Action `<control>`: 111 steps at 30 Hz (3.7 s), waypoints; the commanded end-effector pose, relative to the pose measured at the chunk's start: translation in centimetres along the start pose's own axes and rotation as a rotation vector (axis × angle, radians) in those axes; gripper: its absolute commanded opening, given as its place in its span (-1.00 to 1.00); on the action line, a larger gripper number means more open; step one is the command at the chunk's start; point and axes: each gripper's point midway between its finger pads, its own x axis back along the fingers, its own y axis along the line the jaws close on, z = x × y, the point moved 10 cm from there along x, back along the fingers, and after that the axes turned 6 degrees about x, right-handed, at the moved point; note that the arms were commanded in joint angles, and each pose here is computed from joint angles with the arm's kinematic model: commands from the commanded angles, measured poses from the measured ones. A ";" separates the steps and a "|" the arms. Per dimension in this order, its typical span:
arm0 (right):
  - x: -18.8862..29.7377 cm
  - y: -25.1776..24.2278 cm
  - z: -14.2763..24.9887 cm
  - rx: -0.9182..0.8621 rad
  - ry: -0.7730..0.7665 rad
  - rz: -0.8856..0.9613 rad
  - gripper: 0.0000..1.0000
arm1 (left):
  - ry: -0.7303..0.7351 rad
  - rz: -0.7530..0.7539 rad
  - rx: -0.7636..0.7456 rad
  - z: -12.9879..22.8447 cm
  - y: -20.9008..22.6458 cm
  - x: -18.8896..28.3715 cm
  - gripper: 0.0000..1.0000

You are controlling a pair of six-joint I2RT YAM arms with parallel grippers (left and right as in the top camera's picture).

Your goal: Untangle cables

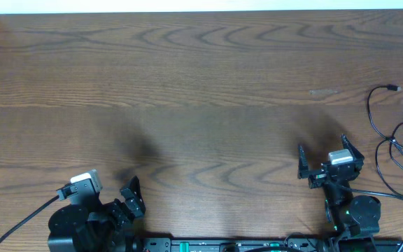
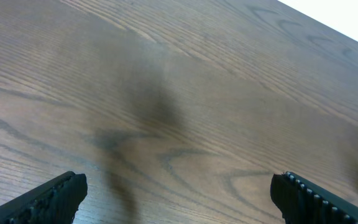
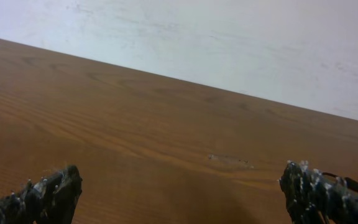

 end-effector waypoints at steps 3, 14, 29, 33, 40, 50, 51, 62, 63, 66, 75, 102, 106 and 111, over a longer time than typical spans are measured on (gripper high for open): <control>0.0 0.1 0.0 0.011 0.000 0.000 0.99 | 0.006 0.002 0.011 0.1 0.0 -0.1 1.00; 0.0 0.1 0.0 0.012 0.000 0.000 0.99 | 0.006 0.002 0.011 0.1 0.0 -0.1 0.99; 0.0 0.1 0.0 0.012 0.000 0.000 0.98 | 0.006 0.002 0.011 0.1 0.0 -0.1 0.99; 0.0 0.1 0.0 0.012 0.000 0.000 0.98 | 0.006 0.002 0.011 0.1 0.0 -0.1 0.99; 0.0 0.1 0.0 0.011 0.000 0.000 0.98 | 0.006 0.002 0.011 0.1 0.0 -0.1 0.99; 0.0 0.1 0.0 0.012 0.000 0.000 0.98 | 0.038 -0.016 0.007 0.7 0.3 -0.1 0.99; 0.0 0.1 0.0 0.012 0.000 0.000 0.99 | 0.040 -0.016 -0.003 0.8 0.4 -0.2 0.99; 0.0 0.1 0.0 0.012 0.000 0.000 0.99 | -0.103 0.068 -0.042 2.9 1.7 -4.0 0.99; 0.0 0.1 0.0 0.012 0.000 0.000 0.98 | -0.116 0.076 -0.044 3.1 1.8 -4.3 0.99; 0.0 0.1 0.0 0.012 0.000 0.000 0.98 | -0.130 0.090 -0.051 3.4 2.0 -5.5 0.99; 0.0 0.1 0.0 0.012 0.000 0.000 0.98 | -0.250 0.149 -0.096 2.5 1.7 -8.5 0.99; 0.0 0.1 0.0 0.012 0.000 0.000 0.99 | -0.742 0.211 -0.583 0.9 0.7 -12.0 0.99; 0.0 0.1 0.0 0.012 0.000 0.000 0.98 | -0.646 0.181 -0.577 1.8 1.3 -13.0 0.99; 0.0 0.1 0.0 0.012 0.000 0.000 0.99 | -0.513 0.154 -0.574 3.2 2.1 -14.1 0.99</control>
